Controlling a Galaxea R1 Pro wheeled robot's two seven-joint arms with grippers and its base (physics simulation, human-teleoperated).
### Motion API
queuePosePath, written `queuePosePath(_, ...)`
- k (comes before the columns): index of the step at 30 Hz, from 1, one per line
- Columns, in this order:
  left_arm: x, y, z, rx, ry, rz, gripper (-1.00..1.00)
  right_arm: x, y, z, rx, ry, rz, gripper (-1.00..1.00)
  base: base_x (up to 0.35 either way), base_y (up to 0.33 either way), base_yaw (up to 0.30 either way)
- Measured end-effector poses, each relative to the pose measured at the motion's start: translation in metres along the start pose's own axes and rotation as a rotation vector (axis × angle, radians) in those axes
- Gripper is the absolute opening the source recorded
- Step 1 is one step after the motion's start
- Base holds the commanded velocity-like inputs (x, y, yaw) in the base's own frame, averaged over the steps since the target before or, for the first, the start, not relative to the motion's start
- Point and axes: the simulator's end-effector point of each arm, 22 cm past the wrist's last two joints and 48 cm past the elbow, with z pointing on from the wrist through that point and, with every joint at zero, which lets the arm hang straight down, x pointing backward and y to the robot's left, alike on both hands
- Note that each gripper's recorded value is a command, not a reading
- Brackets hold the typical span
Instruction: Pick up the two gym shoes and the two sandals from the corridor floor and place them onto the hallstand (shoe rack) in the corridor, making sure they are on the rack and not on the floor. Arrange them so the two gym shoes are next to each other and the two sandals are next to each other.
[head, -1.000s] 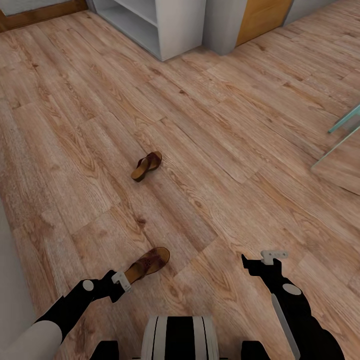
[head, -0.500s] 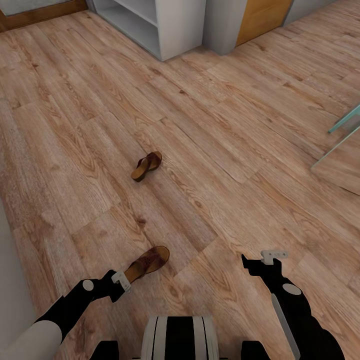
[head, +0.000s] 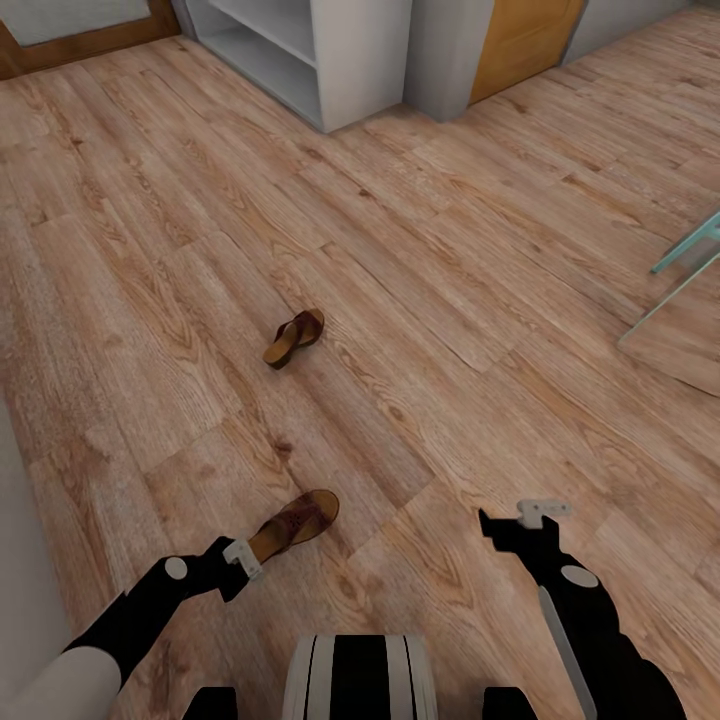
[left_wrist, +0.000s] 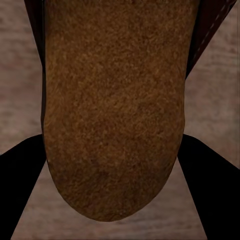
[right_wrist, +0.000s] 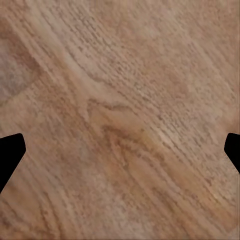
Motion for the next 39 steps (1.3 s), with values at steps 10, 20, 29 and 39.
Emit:
queuePosePath(10,-0.006,0.004,-0.002,-0.014,-0.013,0.005,-1.0,0.006,-0.002,-0.002,0.002,0.043,-0.002,1.0,0.0,0.0,0.0)
queuePosePath(20,-0.019,0.015,-0.009,-0.04,-0.037,0.015,-1.0,0.0,-0.002,-0.005,0.002,0.031,-0.001,1.0,0.0,0.0,0.0)
queuePosePath(29,-0.035,0.025,-0.021,-0.069,-0.065,0.028,-1.0,-0.012,-0.003,-0.012,0.004,0.006,-0.001,1.0,0.0,0.0,0.0)
queuePosePath(39,-0.057,0.039,-0.043,-0.111,-0.107,0.036,-1.0,-0.039,-0.006,-0.028,0.008,-0.049,0.0,1.0,0.0,0.0,0.0)
